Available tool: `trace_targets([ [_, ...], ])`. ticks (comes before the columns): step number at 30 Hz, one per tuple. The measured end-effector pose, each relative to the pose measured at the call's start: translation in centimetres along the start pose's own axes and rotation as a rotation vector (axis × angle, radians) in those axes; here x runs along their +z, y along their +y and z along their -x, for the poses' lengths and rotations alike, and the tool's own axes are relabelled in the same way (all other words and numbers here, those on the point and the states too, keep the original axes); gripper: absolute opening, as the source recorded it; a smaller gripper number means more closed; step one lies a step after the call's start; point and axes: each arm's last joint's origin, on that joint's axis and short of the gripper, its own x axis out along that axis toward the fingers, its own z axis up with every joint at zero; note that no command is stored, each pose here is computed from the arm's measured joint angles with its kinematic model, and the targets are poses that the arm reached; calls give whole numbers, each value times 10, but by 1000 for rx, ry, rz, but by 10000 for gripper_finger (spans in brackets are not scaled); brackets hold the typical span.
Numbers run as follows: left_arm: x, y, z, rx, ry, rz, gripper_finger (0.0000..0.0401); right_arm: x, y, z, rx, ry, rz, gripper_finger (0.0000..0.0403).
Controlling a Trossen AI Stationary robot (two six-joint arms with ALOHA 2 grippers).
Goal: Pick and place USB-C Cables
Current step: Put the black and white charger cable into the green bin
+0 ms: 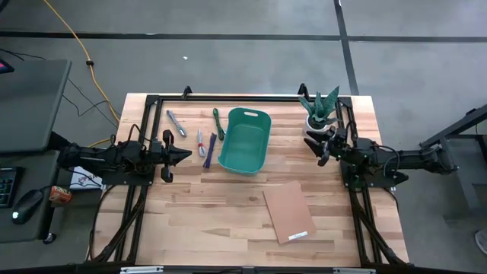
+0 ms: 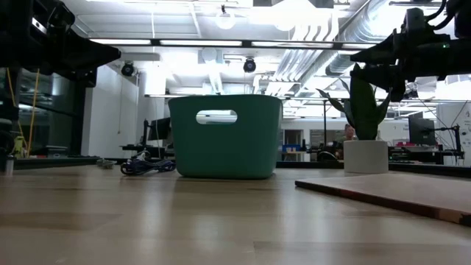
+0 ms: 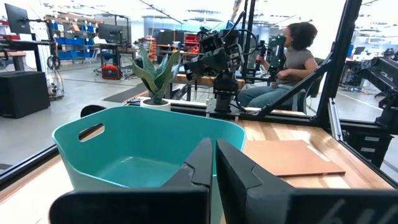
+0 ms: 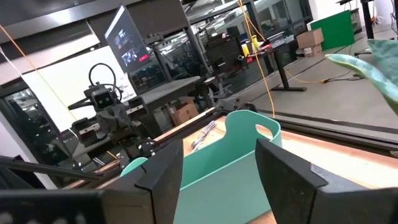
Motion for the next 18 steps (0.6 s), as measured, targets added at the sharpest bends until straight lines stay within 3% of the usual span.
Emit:
trace_targets([
  [18, 0, 0, 0, 0, 0, 0, 1, 5, 4, 0, 81, -37, 109, 193],
])
